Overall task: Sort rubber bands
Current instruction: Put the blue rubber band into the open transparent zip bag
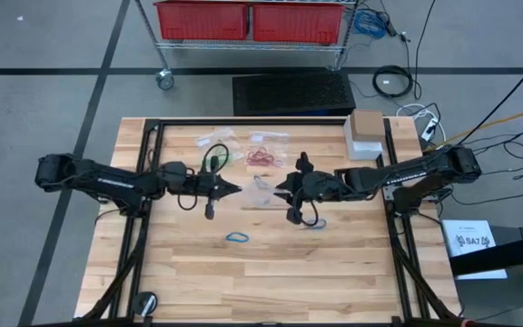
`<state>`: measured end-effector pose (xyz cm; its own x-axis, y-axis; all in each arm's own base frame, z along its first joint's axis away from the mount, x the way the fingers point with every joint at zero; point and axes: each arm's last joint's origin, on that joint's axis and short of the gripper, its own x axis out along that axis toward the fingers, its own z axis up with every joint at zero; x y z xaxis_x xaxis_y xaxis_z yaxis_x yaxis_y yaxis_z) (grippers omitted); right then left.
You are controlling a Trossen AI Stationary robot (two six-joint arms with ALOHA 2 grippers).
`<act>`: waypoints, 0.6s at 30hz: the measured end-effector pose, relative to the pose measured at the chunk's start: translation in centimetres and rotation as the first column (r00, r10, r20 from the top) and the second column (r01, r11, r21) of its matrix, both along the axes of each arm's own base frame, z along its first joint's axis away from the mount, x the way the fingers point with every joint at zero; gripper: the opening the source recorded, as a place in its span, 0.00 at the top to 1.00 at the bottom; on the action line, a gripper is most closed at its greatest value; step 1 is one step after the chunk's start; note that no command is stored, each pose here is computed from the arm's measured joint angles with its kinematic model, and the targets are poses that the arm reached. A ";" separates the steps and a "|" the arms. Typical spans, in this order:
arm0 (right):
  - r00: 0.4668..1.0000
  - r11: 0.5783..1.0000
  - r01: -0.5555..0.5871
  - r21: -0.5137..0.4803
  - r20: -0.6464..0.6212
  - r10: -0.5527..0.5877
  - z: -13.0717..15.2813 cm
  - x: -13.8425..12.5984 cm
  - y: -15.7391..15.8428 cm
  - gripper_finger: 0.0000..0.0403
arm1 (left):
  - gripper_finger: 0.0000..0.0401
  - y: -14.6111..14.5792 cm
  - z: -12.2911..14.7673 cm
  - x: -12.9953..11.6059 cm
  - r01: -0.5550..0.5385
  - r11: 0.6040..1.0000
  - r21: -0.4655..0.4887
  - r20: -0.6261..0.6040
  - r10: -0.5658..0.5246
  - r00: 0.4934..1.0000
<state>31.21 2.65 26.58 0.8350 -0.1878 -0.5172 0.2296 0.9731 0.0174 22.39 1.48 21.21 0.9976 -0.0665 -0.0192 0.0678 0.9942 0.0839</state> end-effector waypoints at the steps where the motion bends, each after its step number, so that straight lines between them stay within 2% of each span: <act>1: 1.000 1.000 0.000 0.001 0.003 0.000 0.2 -0.2 0.0 0.82 | 1.00 0.0 0.2 -0.2 -0.004 1.000 0.005 0.003 0.004 1.000; 7: 0.999 1.000 0.000 0.004 0.043 0.000 2.3 -2.0 -0.2 0.67 | 1.00 0.0 1.3 -1.7 -0.055 0.998 0.031 -0.014 0.055 0.998; 12: 1.000 1.000 0.025 -0.018 -0.002 -0.025 3.2 -3.8 -0.5 0.59 | 1.00 -0.1 2.0 -2.8 -0.061 0.998 0.035 -0.024 0.061 0.998; 15: 0.996 0.997 0.070 -0.020 -0.062 -0.071 2.6 -4.1 -0.8 0.55 | 1.00 0.0 2.1 -3.4 -0.088 0.995 0.053 -0.041 0.090 0.995; 18: 0.987 0.994 0.114 -0.003 -0.115 -0.113 0.1 -3.3 -1.4 0.54 | 1.00 0.0 2.4 -4.1 -0.127 0.990 0.057 -0.042 0.129 0.991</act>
<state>27.93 1.26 26.65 0.7434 -0.2756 -0.6095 0.3390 0.9407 -0.0119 18.29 1.51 23.66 0.9959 0.0638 -0.0644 -0.0545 0.9890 0.1373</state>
